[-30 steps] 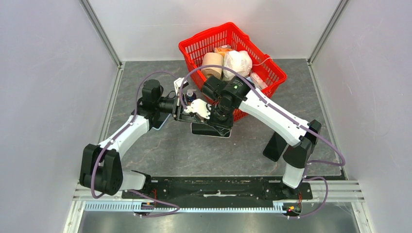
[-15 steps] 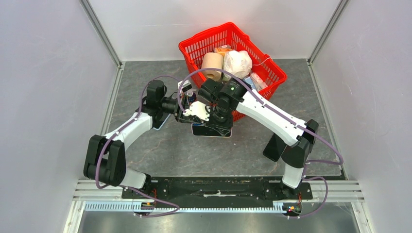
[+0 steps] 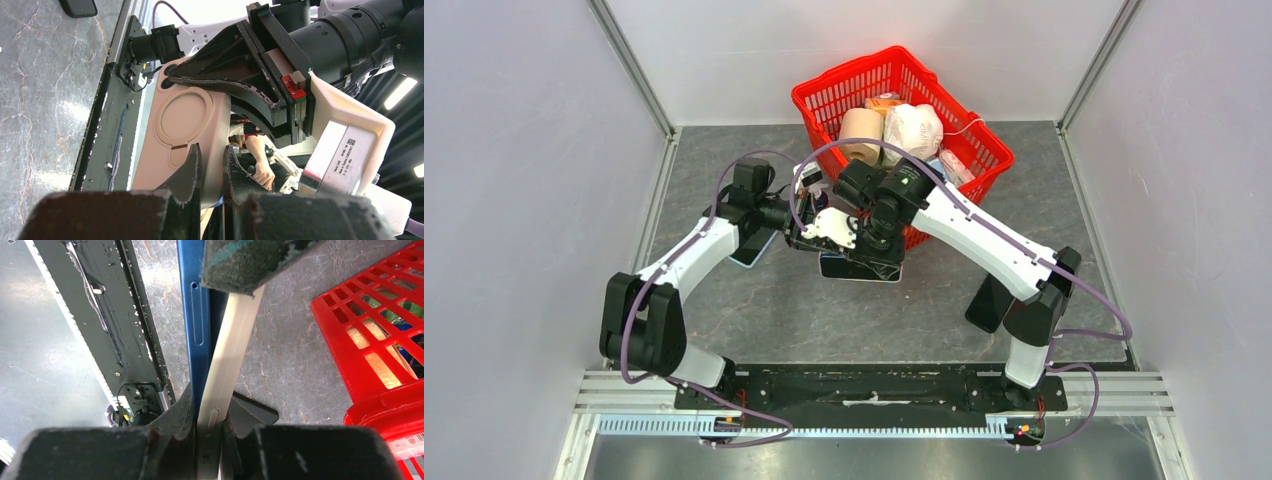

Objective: Take the phone out of the phone case
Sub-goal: Remove the phone case from the phone.

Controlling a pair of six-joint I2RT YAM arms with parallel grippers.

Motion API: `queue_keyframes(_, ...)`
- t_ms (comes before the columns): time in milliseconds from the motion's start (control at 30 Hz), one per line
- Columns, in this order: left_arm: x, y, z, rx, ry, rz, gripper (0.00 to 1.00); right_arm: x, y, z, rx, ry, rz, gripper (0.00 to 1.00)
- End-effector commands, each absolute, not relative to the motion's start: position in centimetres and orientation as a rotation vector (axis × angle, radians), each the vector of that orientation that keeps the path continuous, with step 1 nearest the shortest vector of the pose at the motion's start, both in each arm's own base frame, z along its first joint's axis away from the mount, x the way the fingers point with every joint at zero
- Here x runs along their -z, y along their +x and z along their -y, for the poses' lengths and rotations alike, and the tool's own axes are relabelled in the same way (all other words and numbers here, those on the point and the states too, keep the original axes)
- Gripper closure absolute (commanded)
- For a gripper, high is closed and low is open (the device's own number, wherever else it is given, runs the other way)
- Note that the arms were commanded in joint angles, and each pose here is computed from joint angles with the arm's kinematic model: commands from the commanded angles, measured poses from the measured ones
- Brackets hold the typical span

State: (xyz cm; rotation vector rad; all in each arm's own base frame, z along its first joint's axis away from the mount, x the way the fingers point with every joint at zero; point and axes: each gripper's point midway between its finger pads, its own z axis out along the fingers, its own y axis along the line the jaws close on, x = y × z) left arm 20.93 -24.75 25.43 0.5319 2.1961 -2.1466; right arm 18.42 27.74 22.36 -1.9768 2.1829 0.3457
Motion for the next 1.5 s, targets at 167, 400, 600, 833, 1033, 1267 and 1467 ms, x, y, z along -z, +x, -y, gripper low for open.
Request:
queue_keyframes(167,-16.6,25.2,24.1,1.55,0.292,-2.524,0.98,-31.0,14.7,-32.9,-0.704,-1.973,-1.673,1.0)
queue_keyframes(400,-15.8,23.9,24.0,1.445,0.509,-2.514,0.98,-31.9,14.0,-33.0,-0.759,-1.971,-1.647,1.0)
queue_keyframes(600,-15.4,23.6,23.6,1.364,0.641,-2.49,0.98,-32.5,13.7,-32.8,-0.825,-1.96,-1.641,1.0)
queue_keyframes(833,-16.1,23.2,23.5,1.268,0.868,-2.386,0.98,-33.1,13.4,-32.8,-0.919,-1.938,-1.64,1.0)
queue_keyframes(1033,-16.0,22.7,23.3,1.143,1.065,-2.28,0.98,-33.5,12.9,-32.9,-1.03,-1.924,-1.641,1.0)
queue_keyframes(1267,-15.9,23.9,22.4,1.004,1.166,-2.228,0.98,-33.2,12.1,-33.1,-1.102,-1.947,-1.644,1.0)
queue_keyframes(1467,-17.2,23.8,22.8,1.046,1.2,-2.186,0.98,-31.9,12.6,-32.7,-1.072,-1.953,-1.684,1.0)
